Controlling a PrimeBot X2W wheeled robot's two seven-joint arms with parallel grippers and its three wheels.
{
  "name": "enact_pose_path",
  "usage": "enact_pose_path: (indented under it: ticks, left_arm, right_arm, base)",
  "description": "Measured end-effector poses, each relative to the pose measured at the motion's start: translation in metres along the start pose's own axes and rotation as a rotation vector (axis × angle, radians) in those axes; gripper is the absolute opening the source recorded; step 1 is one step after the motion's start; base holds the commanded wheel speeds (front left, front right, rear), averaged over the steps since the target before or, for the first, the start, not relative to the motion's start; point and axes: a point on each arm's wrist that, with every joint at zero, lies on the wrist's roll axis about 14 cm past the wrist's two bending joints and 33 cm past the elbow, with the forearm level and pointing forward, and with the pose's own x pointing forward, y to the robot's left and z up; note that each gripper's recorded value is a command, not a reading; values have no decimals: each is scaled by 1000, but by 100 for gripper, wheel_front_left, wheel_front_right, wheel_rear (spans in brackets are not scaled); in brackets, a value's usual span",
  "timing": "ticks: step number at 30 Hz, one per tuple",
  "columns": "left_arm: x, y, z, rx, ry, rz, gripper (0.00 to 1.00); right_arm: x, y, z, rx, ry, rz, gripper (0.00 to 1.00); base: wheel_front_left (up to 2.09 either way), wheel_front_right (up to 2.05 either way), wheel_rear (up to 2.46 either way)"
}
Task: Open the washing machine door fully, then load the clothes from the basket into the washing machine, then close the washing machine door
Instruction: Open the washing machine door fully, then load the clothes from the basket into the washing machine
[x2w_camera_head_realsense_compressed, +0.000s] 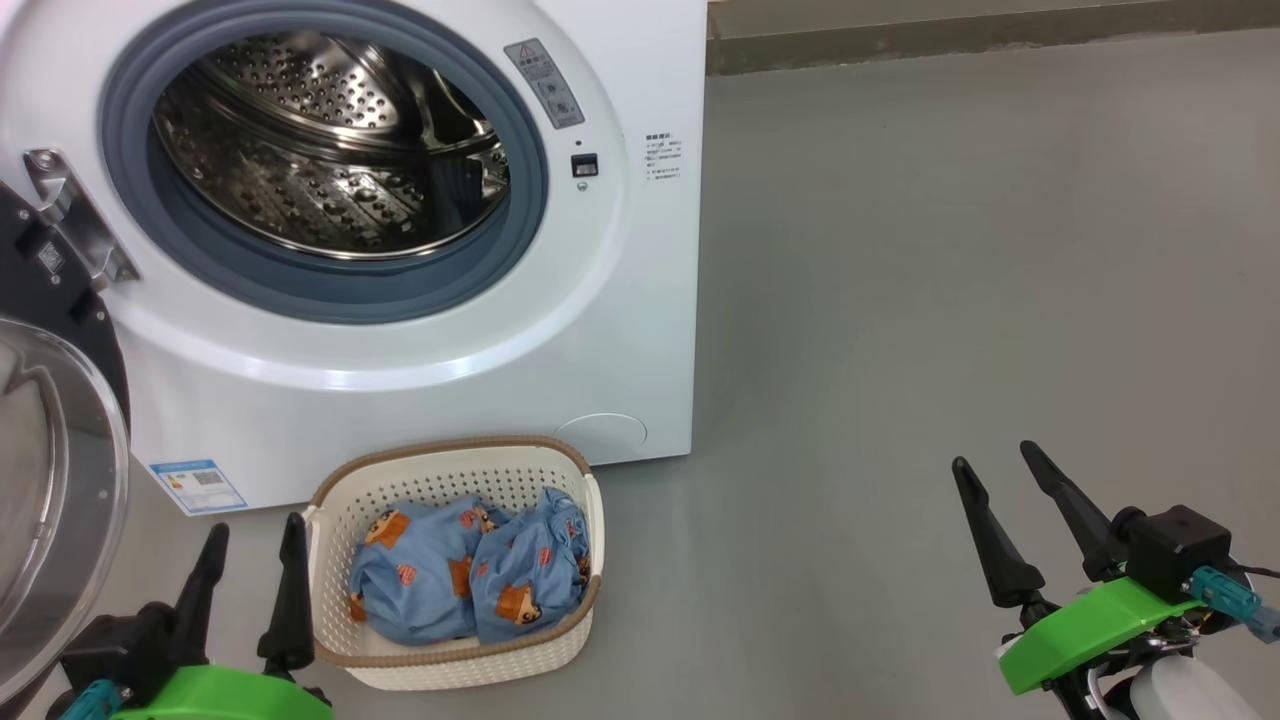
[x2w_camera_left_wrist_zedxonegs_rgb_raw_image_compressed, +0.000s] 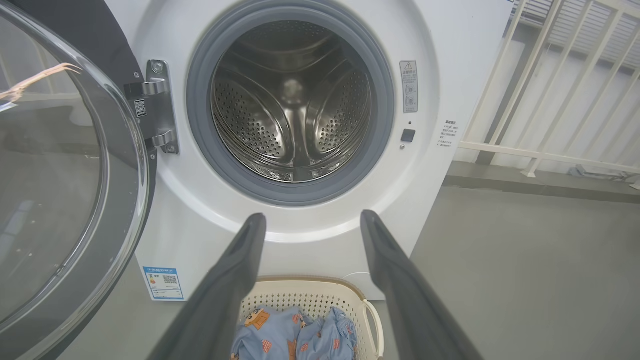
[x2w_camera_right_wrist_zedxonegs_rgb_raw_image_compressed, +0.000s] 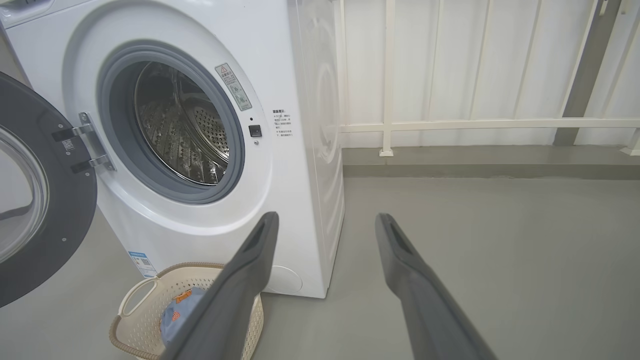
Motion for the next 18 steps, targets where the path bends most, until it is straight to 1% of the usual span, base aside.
enact_pose_path:
  ticks: [18]
  left_arm:
    - [-4, 5, -2, 2, -1, 13, 100]
  right_arm:
    - [5, -2, 2, 0, -5, -2, 100]
  base:
    - [0, 0, 0]
